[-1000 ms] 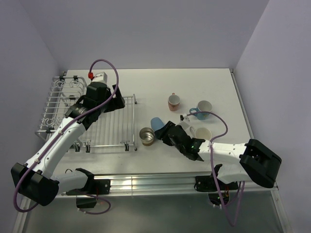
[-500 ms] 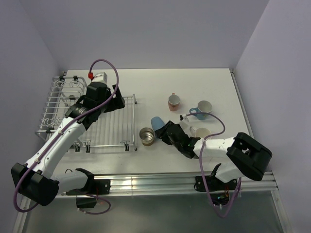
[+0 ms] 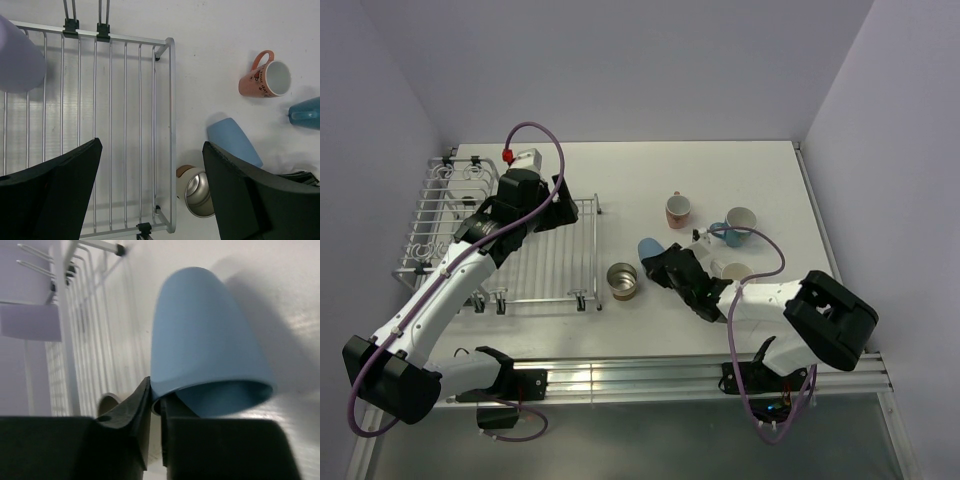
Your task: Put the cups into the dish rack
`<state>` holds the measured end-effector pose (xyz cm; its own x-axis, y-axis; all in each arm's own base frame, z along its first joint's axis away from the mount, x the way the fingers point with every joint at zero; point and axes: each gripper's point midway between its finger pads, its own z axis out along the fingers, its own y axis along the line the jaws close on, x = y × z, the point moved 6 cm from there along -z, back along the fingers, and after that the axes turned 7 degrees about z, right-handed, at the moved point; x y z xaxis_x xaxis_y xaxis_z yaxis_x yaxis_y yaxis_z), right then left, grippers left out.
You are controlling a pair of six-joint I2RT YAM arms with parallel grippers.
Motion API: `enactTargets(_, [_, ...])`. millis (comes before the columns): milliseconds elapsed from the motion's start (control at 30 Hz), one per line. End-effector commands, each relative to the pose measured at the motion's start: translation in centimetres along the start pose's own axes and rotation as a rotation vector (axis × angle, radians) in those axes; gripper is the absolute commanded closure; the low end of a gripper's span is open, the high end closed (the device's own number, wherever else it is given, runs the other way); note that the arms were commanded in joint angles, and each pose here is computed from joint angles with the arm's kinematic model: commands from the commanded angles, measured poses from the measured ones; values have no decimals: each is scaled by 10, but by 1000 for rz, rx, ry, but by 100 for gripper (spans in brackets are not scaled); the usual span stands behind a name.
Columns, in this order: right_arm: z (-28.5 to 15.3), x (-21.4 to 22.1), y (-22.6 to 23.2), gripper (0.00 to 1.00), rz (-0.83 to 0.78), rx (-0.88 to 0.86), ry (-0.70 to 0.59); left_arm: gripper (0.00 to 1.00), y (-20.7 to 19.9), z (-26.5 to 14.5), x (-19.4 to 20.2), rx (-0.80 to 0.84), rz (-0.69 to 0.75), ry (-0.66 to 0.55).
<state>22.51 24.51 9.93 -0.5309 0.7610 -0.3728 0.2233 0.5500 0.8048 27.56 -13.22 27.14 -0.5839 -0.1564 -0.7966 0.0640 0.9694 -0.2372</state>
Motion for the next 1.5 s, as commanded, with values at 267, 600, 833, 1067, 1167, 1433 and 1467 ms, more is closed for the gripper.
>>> enactTargets(267, [-14, -34, 39, 100, -57, -64, -104, 10, -15, -12, -13, 114, -15, -51])
enactTargets(600, [-73, -72, 95, 100, -152, -233, -157, 1, -46, -28, -25, 356, -64, -66])
enactTargets(833, [-130, -80, 158, 100, -198, -602, -67, 1, -75, -44, -37, 626, -93, -73])
enactTargets(1067, [-168, -81, 194, 100, -229, -849, 3, 1, -91, -50, -41, 851, -118, -62])
enactTargets(1167, [-178, -81, 203, 100, -232, -921, 23, 1, -97, -51, -44, 943, -138, -65])
enactTargets(1433, [-183, -78, 210, 100, -238, -974, 46, 1, -107, -62, -47, 1098, -161, -50])
enactTargets(1467, [-183, -79, 211, 100, -237, -979, 42, 1, -108, -63, -47, 1113, -155, -52])
